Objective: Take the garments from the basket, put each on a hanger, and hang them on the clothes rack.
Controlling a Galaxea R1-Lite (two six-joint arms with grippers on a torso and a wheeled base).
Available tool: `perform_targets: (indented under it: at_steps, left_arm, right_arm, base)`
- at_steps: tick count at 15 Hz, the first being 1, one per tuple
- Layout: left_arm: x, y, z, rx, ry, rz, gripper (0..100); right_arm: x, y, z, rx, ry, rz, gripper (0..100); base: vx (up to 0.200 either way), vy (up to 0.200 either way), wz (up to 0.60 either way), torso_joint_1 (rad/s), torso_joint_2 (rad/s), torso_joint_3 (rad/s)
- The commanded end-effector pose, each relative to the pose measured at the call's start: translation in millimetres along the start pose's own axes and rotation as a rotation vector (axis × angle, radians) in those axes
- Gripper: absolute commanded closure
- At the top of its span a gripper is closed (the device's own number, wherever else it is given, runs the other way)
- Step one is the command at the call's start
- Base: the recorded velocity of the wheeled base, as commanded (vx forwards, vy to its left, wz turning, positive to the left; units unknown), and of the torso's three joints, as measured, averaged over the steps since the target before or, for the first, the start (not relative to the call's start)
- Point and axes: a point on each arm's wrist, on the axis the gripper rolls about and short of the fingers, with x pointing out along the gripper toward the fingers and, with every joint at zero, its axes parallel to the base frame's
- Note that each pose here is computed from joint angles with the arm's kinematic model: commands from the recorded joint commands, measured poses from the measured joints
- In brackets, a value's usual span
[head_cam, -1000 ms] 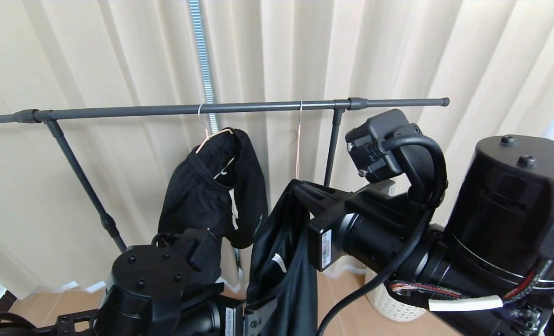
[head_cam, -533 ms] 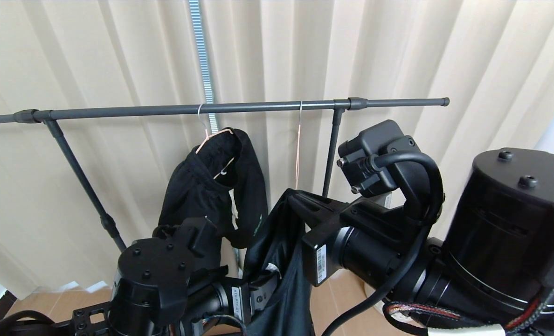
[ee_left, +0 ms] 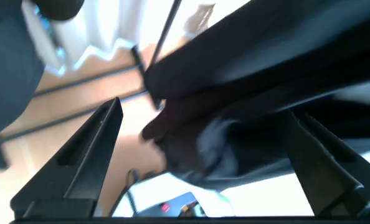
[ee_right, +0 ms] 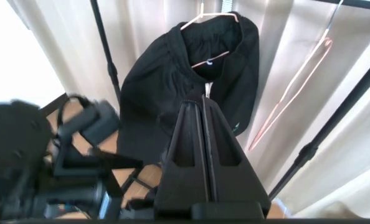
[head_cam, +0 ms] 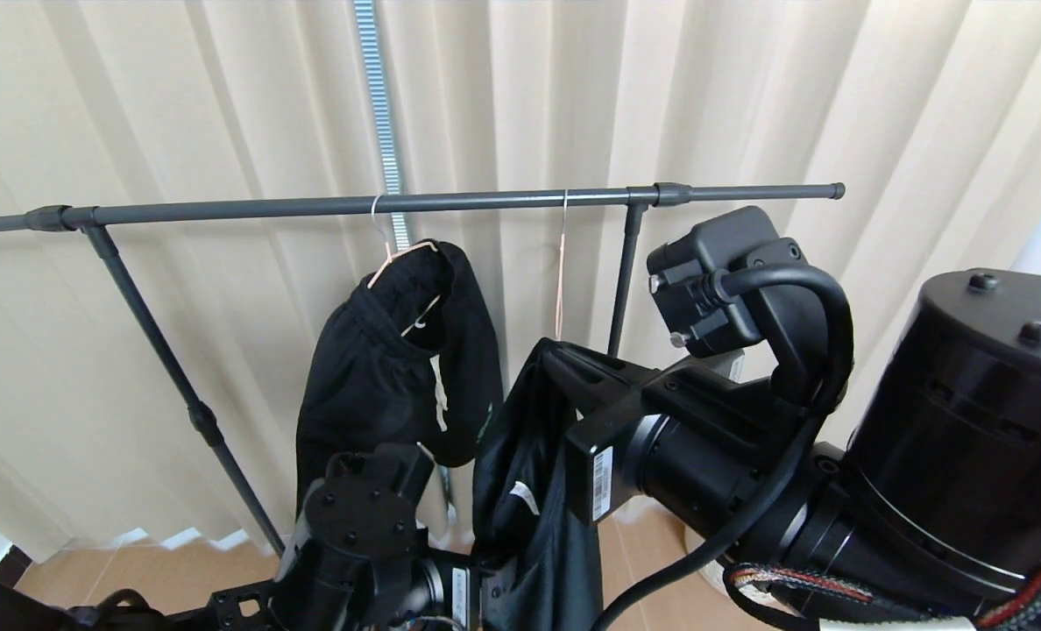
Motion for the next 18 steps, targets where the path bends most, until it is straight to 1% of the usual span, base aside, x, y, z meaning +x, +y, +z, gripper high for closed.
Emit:
perform_targets:
  at_steps: [1, 2, 5, 7, 8, 10, 11, 12, 14, 15, 16, 17, 18]
  left_arm:
    - [5, 0.1, -13, 0.047, 0.053, 0.01, 0]
    - [6, 0.7, -16, 0.061, 0.065, 0.014, 0]
    - [5, -0.8, -19, 0.071, 0.072, 0.012, 0]
    - [4, -0.3, -20, 0.073, 0.075, 0.013, 0]
    - [3, -0.4, -19, 0.071, 0.068, 0.013, 100]
    - [-2, -0.8, -13, 0.063, 0.04, 0.01, 100]
    - [-9, -0.5, -7, 0.051, 0.008, -0.002, 100]
    - [-12, 0.4, -3, 0.052, -0.011, -0.005, 100]
    - [-22, 8.5, 9, 0.071, -0.066, 0.007, 100]
    - [-24, 10.2, 12, 0.07, -0.079, 0.01, 100]
    - [-31, 16.3, 21, 0.069, -0.118, 0.025, 100]
    - [-37, 23.6, 32, 0.086, -0.142, 0.054, 100]
    - [-42, 26.2, 42, 0.089, -0.161, 0.071, 100]
  right_arm:
    - [1, 0.8, 1.8, 0.003, -0.006, -0.005, 100]
    - [1, 0.3, 2.7, 0.004, -0.009, -0.014, 100]
    - [3, -2.2, 5.3, 0.01, -0.018, -0.049, 100]
    - [8, -10.5, 6.9, 0.013, -0.022, -0.082, 100]
    - [12, -17.2, 8.4, 0.015, -0.026, -0.111, 100]
    - [18, -24.8, 6.6, 0.014, -0.021, -0.153, 100]
    - [21, -30.3, 6.6, 0.013, -0.02, -0.179, 100]
    - [22, -33.5, 6.6, 0.011, -0.02, -0.191, 100]
    - [24, -41.4, 6.9, -0.003, -0.019, -0.22, 100]
    - [24, -42.5, 6.5, -0.011, -0.016, -0.231, 100]
    - [22, -44.1, 6.8, -0.037, -0.013, -0.26, 100]
    - [19, -47.2, 5.3, -0.083, -0.003, -0.294, 100]
    - [17, -50.8, 5.1, -0.11, 0.005, -0.314, 100]
  base:
    - [0.0, 0.0, 0.0, 0.0, 0.0, 0.0]
    - [0.0, 0.0, 0.0, 0.0, 0.0, 0.0]
    - [0.0, 0.0, 0.0, 0.0, 0.0, 0.0]
    - [0.0, 0.0, 0.0, 0.0, 0.0, 0.0]
    - [0.0, 0.0, 0.0, 0.0, 0.0, 0.0]
    - [0.0, 0.0, 0.0, 0.0, 0.0, 0.0]
    - [0.0, 0.0, 0.0, 0.0, 0.0, 0.0]
    - [0.0, 0.0, 0.0, 0.0, 0.0, 0.0]
    - [0.0, 0.0, 0.0, 0.0, 0.0, 0.0]
    - [0.0, 0.0, 0.0, 0.0, 0.0, 0.0]
    - [0.0, 0.0, 0.0, 0.0, 0.0, 0.0]
    - [0.0, 0.0, 0.0, 0.0, 0.0, 0.0]
    - [0.0, 0.0, 0.0, 0.0, 0.0, 0.0]
